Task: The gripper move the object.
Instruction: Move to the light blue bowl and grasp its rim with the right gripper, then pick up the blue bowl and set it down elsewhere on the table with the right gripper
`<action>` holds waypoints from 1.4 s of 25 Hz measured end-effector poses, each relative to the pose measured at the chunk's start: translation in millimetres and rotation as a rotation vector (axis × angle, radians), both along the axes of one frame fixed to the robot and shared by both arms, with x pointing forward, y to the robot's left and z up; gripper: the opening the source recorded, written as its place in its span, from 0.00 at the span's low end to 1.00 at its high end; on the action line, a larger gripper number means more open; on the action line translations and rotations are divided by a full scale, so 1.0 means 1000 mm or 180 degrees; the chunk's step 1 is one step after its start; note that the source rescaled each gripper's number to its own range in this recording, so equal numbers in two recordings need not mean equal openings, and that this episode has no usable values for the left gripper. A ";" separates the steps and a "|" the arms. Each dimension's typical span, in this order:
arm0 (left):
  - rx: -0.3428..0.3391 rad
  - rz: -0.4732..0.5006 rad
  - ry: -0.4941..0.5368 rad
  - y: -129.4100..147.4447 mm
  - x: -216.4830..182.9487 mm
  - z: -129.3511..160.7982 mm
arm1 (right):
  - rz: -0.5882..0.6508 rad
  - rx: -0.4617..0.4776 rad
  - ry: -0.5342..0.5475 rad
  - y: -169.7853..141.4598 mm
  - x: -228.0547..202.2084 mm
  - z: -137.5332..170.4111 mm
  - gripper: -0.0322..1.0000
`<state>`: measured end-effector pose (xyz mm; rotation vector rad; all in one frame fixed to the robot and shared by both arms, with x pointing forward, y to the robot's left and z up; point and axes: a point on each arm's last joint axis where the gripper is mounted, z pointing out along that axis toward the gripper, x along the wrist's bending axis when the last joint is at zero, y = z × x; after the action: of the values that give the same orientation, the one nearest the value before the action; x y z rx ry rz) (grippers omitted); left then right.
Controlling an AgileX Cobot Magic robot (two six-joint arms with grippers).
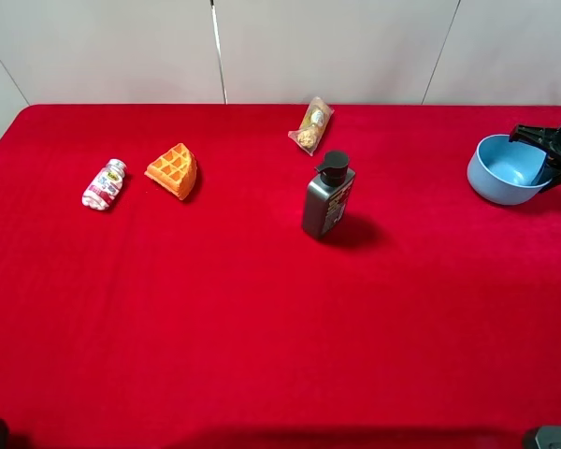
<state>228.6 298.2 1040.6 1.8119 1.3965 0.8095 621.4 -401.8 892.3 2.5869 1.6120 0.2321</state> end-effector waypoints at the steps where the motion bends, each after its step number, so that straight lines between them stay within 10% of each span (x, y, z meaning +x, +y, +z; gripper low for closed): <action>1: 0.0000 0.0000 0.0000 0.000 0.000 0.000 | 0.0000 0.0000 0.0000 0.000 0.000 0.000 0.03; 35: 0.0000 0.0000 0.0000 0.000 0.000 0.000 | 0.0498 -0.0090 -0.0316 0.048 -0.015 0.096 0.03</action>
<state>228.6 298.2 1040.6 1.8119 1.3965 0.8095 606.2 -353.4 987.9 2.3898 1.7693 0.3399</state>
